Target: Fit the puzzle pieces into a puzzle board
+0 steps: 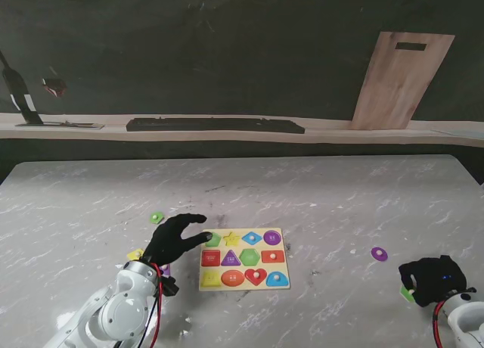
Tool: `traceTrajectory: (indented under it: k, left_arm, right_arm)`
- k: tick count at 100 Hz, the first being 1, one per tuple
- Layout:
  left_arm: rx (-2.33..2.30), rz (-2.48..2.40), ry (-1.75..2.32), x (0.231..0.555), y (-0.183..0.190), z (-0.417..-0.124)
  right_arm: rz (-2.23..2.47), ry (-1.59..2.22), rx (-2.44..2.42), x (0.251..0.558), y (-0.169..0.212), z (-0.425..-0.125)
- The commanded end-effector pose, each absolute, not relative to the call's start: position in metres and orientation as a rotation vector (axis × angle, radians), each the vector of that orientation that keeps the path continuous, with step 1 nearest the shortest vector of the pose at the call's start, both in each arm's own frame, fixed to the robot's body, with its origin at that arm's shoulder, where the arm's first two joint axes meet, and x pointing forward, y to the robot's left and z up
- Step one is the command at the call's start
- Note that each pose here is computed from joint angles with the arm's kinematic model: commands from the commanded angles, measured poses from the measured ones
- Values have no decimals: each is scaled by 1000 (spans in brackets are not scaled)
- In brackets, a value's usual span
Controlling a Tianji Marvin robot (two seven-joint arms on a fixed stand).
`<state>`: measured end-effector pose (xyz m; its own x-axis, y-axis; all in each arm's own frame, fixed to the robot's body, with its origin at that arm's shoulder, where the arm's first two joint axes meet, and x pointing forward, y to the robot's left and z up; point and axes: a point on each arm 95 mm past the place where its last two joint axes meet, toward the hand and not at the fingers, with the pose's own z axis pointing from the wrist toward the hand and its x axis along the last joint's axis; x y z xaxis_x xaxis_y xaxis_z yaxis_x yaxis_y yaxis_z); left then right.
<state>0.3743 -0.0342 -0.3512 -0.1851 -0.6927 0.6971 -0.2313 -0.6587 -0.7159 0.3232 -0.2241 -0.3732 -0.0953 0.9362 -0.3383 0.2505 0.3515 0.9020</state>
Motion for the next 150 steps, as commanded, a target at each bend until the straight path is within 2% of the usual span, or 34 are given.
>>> traceTrajectory:
  k: [1, 28, 53, 105, 150]
  left_arm:
    - [-1754, -1910, 1065, 374, -36, -351]
    - [-1753, -1911, 1064, 373, -36, -351]
    - [-1758, -1909, 1062, 373, -36, -351]
    - [-1762, -1913, 1054, 374, -36, -351]
    - [-1772, -1914, 1052, 374, -35, -351]
  right_arm:
    - [857, 1596, 1102, 319, -220, -379]
    - [952, 1570, 1078, 330, -209, -364]
    - [1027, 1584, 1057, 354, -179, -347]
    - [1189, 1654, 1145, 431, -75, -336]
    - [1286, 1810, 1186, 462, 14, -342]
